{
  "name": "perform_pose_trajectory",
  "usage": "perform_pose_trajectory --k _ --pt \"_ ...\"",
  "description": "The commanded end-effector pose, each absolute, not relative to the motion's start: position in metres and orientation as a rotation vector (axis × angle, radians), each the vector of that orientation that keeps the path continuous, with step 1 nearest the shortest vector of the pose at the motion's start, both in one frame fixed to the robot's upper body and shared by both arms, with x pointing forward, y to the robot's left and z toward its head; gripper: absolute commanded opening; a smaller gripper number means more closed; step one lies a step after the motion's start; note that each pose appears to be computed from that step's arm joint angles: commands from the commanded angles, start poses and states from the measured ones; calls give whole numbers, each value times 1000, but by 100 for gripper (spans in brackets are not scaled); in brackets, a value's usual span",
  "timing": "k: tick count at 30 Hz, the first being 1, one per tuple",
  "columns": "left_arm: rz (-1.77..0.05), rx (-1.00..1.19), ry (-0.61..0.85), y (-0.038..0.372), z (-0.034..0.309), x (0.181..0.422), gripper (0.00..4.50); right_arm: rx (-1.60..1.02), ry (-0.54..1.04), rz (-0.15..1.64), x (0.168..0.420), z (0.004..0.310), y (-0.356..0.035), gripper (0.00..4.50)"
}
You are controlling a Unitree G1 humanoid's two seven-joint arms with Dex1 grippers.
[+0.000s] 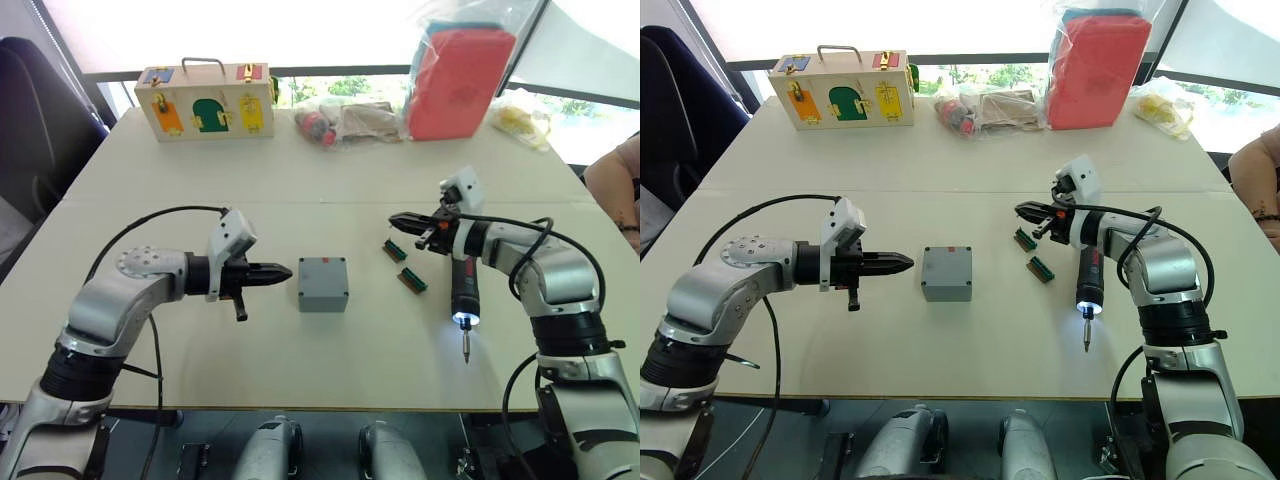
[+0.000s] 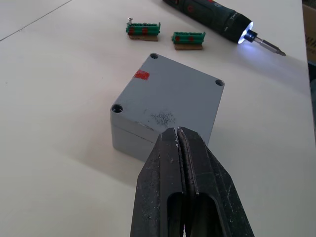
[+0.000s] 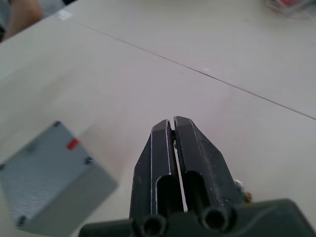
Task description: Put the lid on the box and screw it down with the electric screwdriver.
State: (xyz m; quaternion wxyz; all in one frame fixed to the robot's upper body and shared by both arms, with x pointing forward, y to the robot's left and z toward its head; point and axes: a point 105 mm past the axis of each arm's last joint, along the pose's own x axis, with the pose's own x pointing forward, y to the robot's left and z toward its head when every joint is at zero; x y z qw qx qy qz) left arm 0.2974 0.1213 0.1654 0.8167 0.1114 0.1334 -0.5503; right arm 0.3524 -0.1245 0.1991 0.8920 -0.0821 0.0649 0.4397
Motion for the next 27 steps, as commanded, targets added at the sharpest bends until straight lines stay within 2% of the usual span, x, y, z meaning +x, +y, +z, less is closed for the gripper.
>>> perform_pose_trajectory --k 1,11,27 --pt "-1181 267 251 121 172 295 0 -166 114 991 337 203 -103 1" --pt "-1186 267 253 121 169 293 0 -172 181 1028 329 176 -89 1" --pt "-1178 266 251 122 168 293 0 -173 193 1022 337 167 -84 1"
